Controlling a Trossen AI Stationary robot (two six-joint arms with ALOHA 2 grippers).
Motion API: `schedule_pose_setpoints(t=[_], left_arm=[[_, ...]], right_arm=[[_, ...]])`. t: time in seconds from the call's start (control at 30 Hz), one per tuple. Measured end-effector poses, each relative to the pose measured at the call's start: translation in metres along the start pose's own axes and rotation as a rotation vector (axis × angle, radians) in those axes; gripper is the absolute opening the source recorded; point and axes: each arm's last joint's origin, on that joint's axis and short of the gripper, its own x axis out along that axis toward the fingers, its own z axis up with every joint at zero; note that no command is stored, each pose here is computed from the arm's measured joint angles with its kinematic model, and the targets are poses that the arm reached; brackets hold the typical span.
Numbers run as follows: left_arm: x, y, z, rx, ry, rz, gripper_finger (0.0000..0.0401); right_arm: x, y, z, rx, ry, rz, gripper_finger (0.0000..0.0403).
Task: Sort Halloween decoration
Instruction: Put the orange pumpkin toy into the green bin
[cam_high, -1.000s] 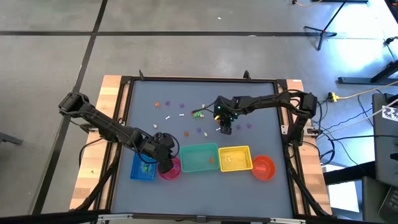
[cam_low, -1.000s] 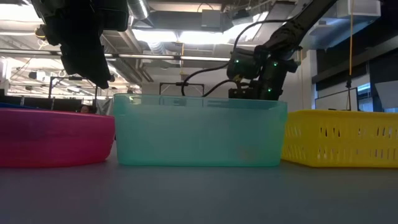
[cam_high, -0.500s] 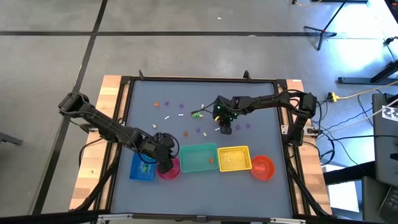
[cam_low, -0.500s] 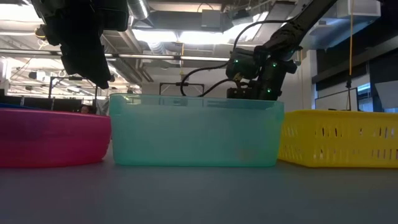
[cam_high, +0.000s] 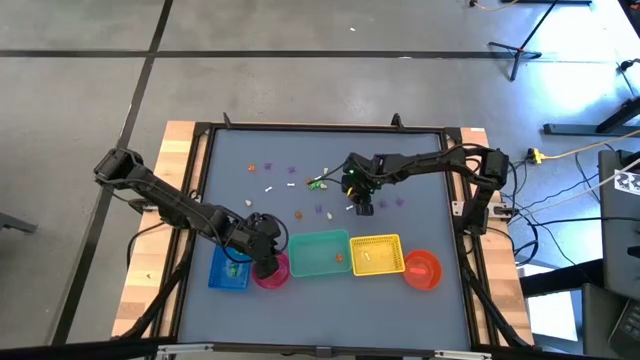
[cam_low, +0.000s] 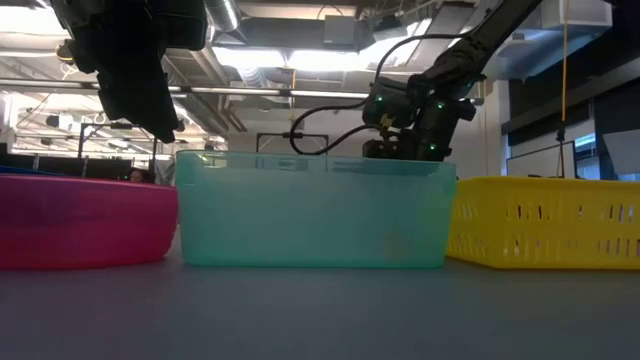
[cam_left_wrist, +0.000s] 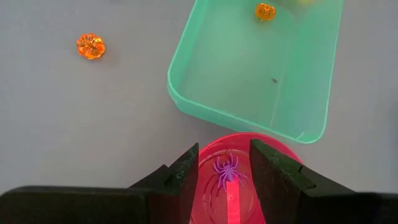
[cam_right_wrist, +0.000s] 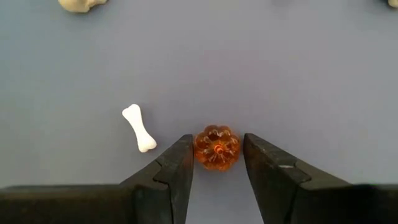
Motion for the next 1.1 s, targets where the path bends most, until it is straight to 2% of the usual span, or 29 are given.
schedule_pose_setpoints(t=[0.33,0.67,0.93,1.1], left_arm=[[0.0,0.0,0.0,0.0,0.0,0.0,0.0127],[0.0,0.0,0.0,0.0,0.0,0.0,0.0127],[0.0,0.0,0.0,0.0,0.0,0.0,0.0127],[0.0,0.0,0.0,0.0,0.0,0.0,0.0127]], right_arm=[[0.0,0.0,0.0,0.0,0.0,0.004,0.0145],[0.0,0.0,0.0,0.001,0.0,0.007,0.0096],[-0.001,0.0,0.001,0.002,0.004,0.008,0.0102],[-0.01,-0.004,0.015,0.006,0.027,0.01,0.0103]])
